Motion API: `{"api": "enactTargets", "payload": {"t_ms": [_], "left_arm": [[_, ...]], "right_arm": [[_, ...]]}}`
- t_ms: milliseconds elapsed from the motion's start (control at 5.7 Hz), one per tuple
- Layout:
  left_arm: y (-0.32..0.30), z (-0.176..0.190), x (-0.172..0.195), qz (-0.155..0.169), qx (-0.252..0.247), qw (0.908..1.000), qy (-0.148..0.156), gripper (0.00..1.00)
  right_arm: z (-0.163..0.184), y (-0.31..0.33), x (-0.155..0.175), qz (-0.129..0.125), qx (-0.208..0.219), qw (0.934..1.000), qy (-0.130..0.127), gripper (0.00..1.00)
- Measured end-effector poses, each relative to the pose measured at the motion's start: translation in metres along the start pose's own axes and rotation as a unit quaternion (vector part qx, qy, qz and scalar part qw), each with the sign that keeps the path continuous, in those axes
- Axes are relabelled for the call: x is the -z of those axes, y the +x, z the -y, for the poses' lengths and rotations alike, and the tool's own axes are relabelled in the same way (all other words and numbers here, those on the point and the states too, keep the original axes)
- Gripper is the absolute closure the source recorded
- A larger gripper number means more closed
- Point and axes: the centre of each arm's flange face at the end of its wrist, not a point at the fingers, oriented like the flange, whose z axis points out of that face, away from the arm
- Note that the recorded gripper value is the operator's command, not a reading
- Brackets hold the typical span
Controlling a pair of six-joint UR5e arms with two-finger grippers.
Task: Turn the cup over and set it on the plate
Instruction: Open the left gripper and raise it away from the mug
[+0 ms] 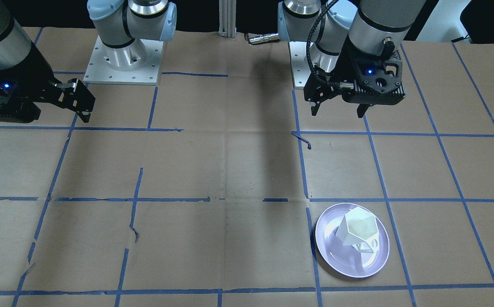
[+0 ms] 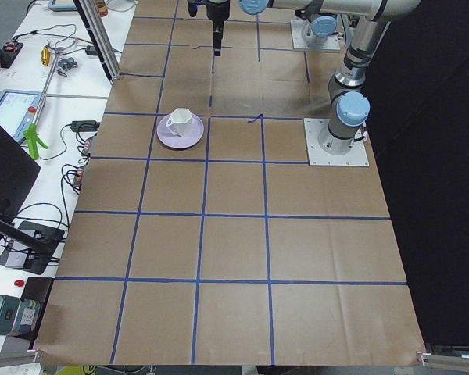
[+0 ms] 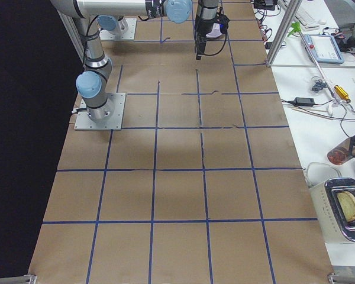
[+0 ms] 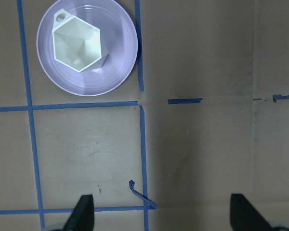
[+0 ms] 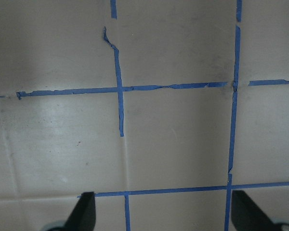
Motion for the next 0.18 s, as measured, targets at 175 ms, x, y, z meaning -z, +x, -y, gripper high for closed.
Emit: {"api": "enactTargets", "payload": {"t_ms": [175], "left_arm": [[0.0001,-0.0002,0.0,0.0,0.0,1.0,0.0,0.01]], "right_arm": [[0.0,-0.0001,0.0,0.0,0.0,1.0,0.0,0.0]]}}
